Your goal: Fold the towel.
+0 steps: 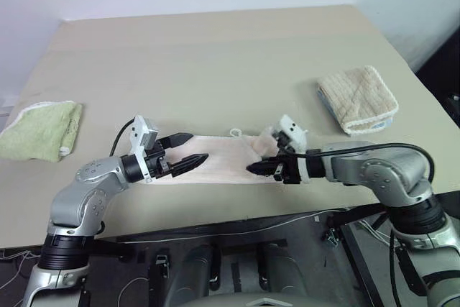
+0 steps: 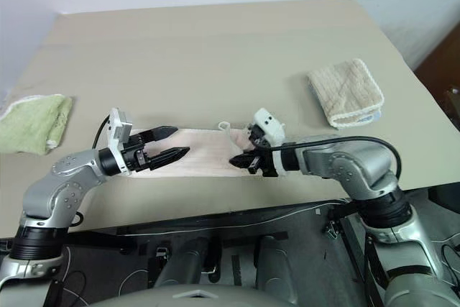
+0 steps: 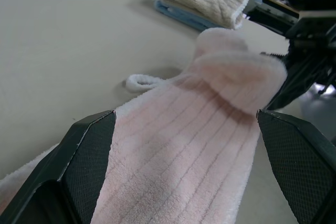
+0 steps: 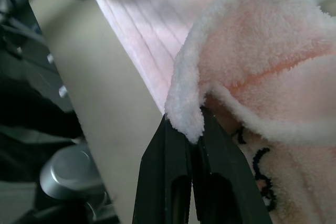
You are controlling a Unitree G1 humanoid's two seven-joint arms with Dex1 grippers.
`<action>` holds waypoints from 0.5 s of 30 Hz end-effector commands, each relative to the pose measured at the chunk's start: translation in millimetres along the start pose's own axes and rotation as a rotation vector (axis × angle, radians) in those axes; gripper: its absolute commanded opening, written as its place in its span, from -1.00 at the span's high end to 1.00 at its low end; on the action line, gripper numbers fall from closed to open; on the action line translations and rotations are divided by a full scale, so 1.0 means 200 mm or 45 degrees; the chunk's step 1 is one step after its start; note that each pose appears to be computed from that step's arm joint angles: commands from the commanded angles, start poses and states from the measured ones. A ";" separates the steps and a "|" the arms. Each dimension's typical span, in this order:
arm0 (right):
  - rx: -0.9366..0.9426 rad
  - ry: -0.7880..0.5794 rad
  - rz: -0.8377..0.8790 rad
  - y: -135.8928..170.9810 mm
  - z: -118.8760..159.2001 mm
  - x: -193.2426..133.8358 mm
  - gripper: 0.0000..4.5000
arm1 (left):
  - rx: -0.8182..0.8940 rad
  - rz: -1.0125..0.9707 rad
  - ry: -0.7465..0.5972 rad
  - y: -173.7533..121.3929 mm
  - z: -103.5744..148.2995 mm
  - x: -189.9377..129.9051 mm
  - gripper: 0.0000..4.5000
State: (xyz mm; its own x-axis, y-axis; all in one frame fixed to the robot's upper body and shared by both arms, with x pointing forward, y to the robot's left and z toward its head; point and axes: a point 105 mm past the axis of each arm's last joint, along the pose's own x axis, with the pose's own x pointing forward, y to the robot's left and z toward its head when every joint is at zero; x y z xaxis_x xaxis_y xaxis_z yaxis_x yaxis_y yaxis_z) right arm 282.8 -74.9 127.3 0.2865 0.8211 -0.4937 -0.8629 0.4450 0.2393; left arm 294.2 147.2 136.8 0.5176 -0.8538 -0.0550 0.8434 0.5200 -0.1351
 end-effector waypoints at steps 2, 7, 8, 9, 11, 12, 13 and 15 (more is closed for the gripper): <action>-0.091 -0.056 0.015 0.00 0.08 0.04 0.98 | 0.053 0.004 -0.012 -0.02 0.04 -0.02 -1.00; -0.138 -0.084 0.068 0.04 0.09 0.06 0.77 | 0.045 0.008 -0.013 -0.02 0.04 -0.03 -1.00; -0.143 -0.089 0.076 0.05 0.09 0.06 0.67 | 0.044 0.009 -0.014 -0.02 0.04 -0.03 -1.00; -0.149 -0.094 0.087 0.06 0.10 0.06 0.54 | 0.042 0.012 -0.014 -0.02 0.04 -0.03 -1.00; -0.179 -0.095 0.120 0.08 0.10 0.05 0.25 | 0.040 0.014 -0.012 -0.02 0.03 -0.04 -1.00; -0.193 -0.094 0.137 0.09 0.10 0.05 0.09 | 0.039 0.014 -0.012 -0.02 0.03 -0.04 -1.00; -0.204 -0.097 0.150 0.10 0.10 0.04 -0.08 | 0.037 0.014 -0.013 -0.02 0.03 -0.04 -1.00; -0.214 -0.109 0.174 0.12 0.11 0.03 -0.39 | 0.035 0.014 -0.015 -0.02 0.03 -0.04 -1.00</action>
State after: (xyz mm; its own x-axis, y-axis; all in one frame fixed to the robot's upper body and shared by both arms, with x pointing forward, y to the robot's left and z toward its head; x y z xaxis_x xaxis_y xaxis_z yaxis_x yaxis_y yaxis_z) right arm 277.5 -54.6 135.6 0.2057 0.8806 -0.4269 -0.9306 0.3110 0.1932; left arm 290.5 150.4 132.9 0.5291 -0.8458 -0.0685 0.8340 0.5332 -0.1416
